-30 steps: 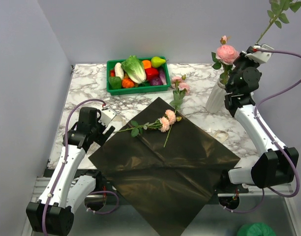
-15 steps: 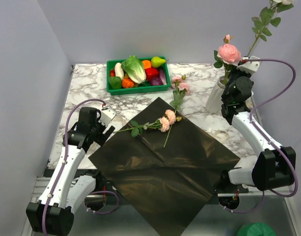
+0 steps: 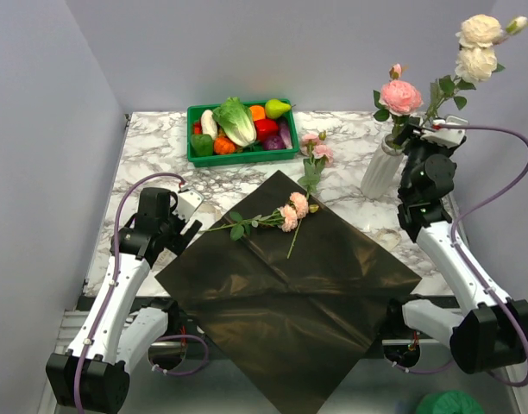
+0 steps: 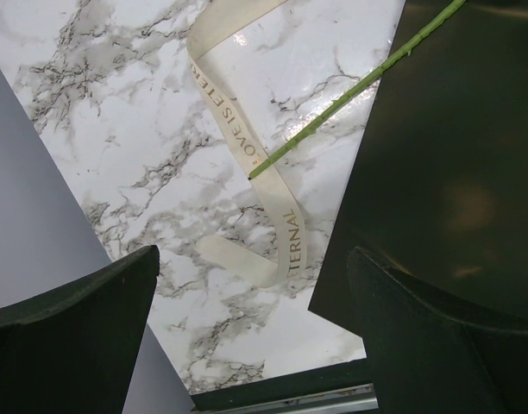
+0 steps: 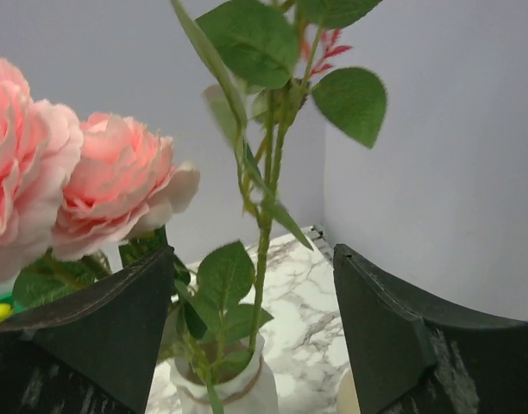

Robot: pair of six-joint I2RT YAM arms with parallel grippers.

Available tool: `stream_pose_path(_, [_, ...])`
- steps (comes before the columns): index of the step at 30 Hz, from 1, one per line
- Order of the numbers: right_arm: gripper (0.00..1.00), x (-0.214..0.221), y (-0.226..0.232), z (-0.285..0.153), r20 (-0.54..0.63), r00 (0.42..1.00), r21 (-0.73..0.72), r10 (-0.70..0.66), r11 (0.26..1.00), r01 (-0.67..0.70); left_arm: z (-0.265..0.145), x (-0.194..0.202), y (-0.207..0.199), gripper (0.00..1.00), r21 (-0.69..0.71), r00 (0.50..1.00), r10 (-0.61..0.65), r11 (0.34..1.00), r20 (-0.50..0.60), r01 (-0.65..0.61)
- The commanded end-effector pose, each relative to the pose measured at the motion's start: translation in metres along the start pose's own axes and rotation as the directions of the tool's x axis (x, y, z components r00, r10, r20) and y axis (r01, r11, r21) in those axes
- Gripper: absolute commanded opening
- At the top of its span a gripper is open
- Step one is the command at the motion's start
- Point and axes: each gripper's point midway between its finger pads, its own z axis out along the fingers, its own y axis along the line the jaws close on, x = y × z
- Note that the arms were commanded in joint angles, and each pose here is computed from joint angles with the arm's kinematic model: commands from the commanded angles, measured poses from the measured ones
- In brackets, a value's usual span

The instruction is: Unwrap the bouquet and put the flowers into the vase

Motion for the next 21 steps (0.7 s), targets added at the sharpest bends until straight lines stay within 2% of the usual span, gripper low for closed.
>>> stream_pose_path(1, [0.82,0.020,0.009,-0.026,-0.113,0.993,-0.087,0.033,0.995,-0.043,-0.002,-0.013,0.003,0.99,0.001,0.999,-0.028,1.000,0.043,0.028])
stream_pose_path(3, [0.84,0.026,0.017,-0.043,-0.146,0.987,-0.117,0.062,0.990,-0.079,0.000,-0.015,0.001,0.99,0.015,0.998,-0.037,0.999,0.044,0.036])
stream_pose_path(7, [0.86,0.044,0.039,-0.080,-0.223,0.975,-0.195,-0.006,0.980,-0.039,0.002,-0.017,-0.002,0.99,0.036,0.998,-0.038,0.999,0.046,0.036])
stream_pose_path(12, [0.86,0.058,0.071,-0.131,-0.312,0.950,-0.298,-0.011,0.951,-0.087,0.011,-0.022,-0.013,0.99,0.112,0.998,-0.022,0.994,0.052,0.016])
stream_pose_path(21, [0.87,0.115,0.121,-0.195,-0.518,0.839,-0.469,-0.165,0.875,-0.117,0.040,-0.060,-0.041,0.99,0.240,0.997,0.047,0.969,0.057,-0.059])
